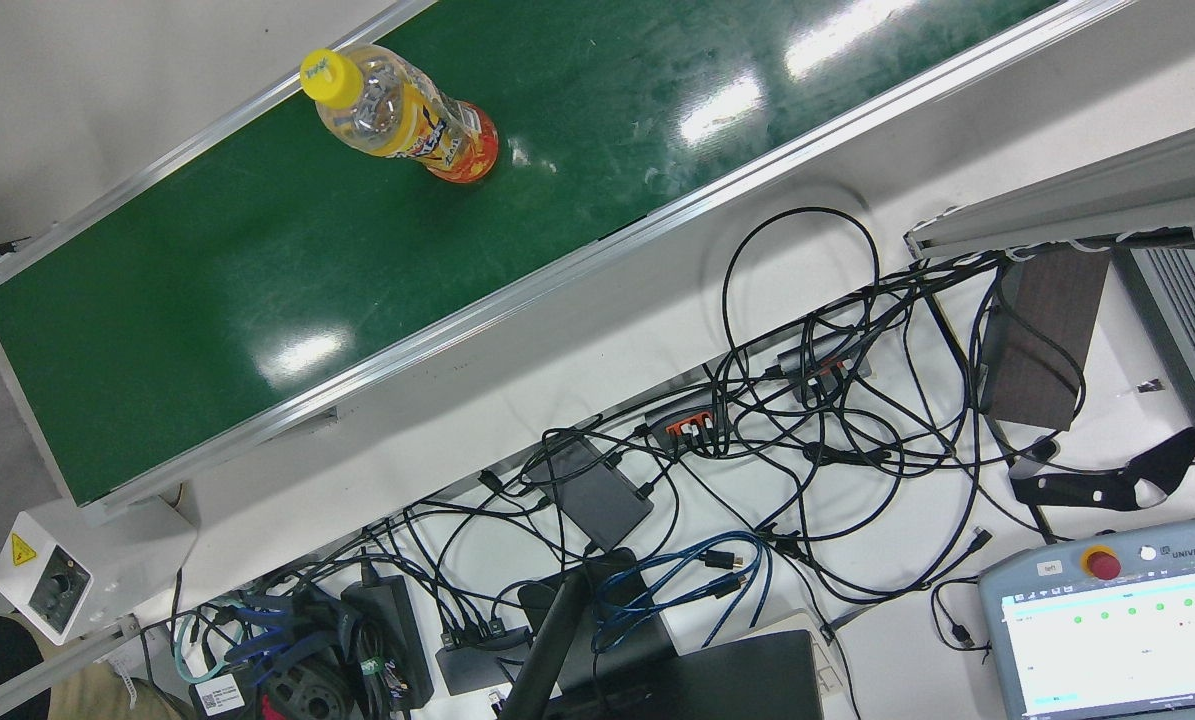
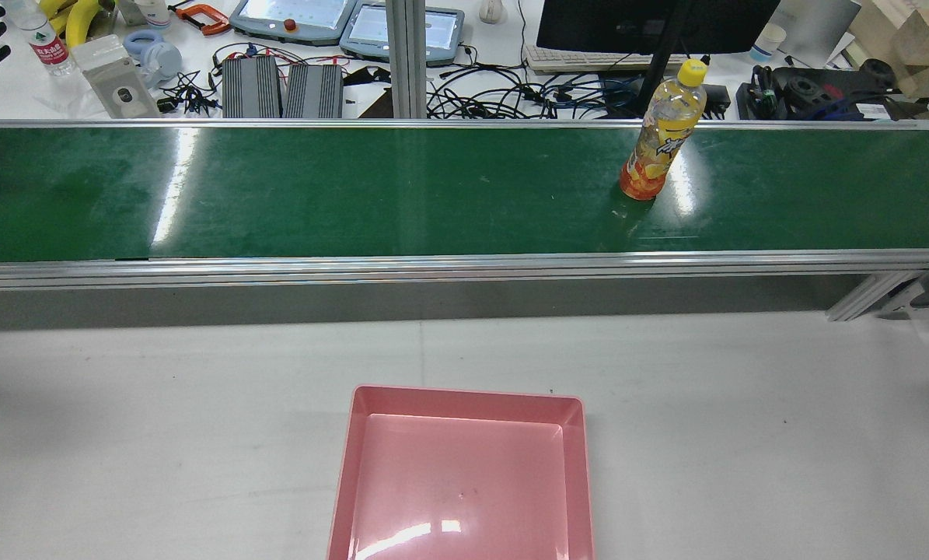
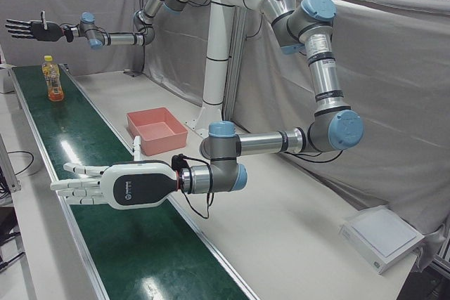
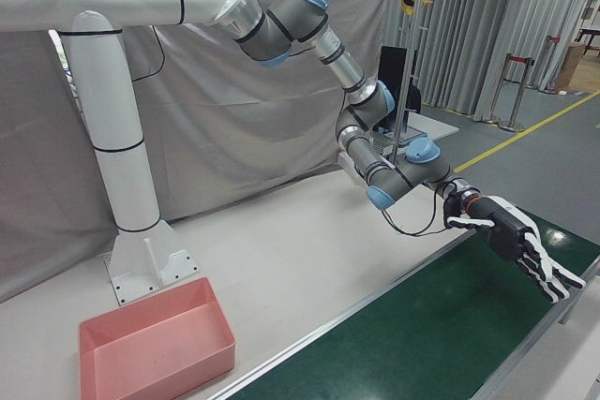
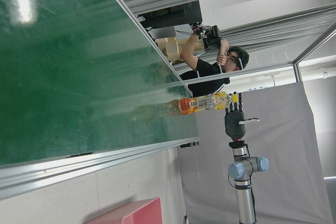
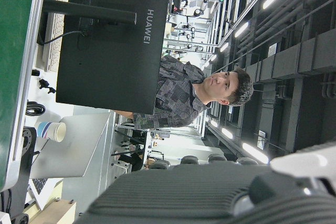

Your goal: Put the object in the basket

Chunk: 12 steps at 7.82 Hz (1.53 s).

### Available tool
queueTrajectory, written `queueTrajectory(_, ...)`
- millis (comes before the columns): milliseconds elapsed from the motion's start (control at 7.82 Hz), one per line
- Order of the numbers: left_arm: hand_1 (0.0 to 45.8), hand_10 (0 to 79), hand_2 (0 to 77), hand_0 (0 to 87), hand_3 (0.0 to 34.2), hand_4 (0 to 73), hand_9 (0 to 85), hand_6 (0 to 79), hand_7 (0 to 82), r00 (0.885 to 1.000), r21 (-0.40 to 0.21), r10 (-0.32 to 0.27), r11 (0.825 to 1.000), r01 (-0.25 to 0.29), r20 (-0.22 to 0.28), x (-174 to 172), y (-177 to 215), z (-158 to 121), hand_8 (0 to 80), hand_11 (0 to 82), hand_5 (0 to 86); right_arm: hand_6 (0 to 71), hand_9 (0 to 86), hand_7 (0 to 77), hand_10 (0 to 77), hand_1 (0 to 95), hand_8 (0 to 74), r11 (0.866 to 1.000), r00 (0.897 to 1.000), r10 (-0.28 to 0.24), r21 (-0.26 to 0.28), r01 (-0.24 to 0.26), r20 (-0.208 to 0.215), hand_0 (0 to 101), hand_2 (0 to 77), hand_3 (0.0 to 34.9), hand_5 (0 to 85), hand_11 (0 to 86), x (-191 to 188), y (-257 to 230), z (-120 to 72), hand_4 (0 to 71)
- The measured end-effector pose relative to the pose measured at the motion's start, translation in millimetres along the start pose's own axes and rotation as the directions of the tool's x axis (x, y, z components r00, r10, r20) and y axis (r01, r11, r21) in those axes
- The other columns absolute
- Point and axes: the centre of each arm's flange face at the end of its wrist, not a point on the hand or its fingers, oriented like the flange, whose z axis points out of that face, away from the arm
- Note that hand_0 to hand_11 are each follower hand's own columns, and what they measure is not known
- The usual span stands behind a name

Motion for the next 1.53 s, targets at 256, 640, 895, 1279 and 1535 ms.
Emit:
queueTrajectory(256,4.4,6.0,0.0,47.4,0.0,17.4,8.2,0.0,0.5,1.0,0.004,-0.002,1.0,0.002,0.01,-4.9,0.1,0.3,5.4,9.3,14.2,0.0,0.0,0.5,0.0,0.0,0.0,1.0,1.0,0.0,0.0,0.0,0.0,0,0.5,0.3,0.0,0.0,0.0,-0.1,-0.1,0.0)
queueTrajectory(640,4.4,6.0,0.0,47.5,0.0,17.4,8.7,0.0,0.5,1.0,0.004,-0.001,1.0,0.001,0.012,-5.9,-0.1,0.2,5.4,9.3,14.2,0.0,0.0,0.5,0.0,0.0,0.0,1.0,1.0,0.0,-0.001,0.0,0.0,0,0.5,0.2,0.0,0.0,0.0,0.3,0.1,0.0)
queueTrajectory(895,4.4,6.0,0.5,47.4,0.0,17.4,9.8,0.0,0.5,1.0,0.005,-0.001,1.0,0.001,0.012,-5.7,-0.1,0.2,5.4,9.3,14.2,0.0,0.0,0.5,0.0,0.0,0.0,1.0,1.0,0.0,0.001,0.0,0.0,0,0.5,0.3,0.0,0.0,0.1,-0.4,-0.4,0.0)
queueTrajectory(1279,4.4,6.0,0.0,47.3,0.0,17.4,9.8,0.0,0.5,1.0,0.004,-0.001,1.0,0.001,0.011,-5.1,-0.2,0.2,6.0,10.4,14.2,0.0,0.0,0.5,0.0,0.0,0.0,1.0,1.0,0.0,0.001,0.0,0.0,0,0.5,0.3,0.0,0.0,0.3,-0.5,-0.4,0.0)
queueTrajectory(1535,4.4,6.0,0.5,47.3,0.0,17.4,9.8,0.0,0.5,1.0,0.004,-0.001,1.0,0.001,0.01,-4.5,-0.3,0.1,6.0,10.4,14.2,0.0,0.0,0.5,0.0,0.0,0.0,1.0,1.0,0.0,0.001,0.0,-0.001,0,0.5,0.3,0.0,0.0,0.7,-0.4,-0.3,0.0)
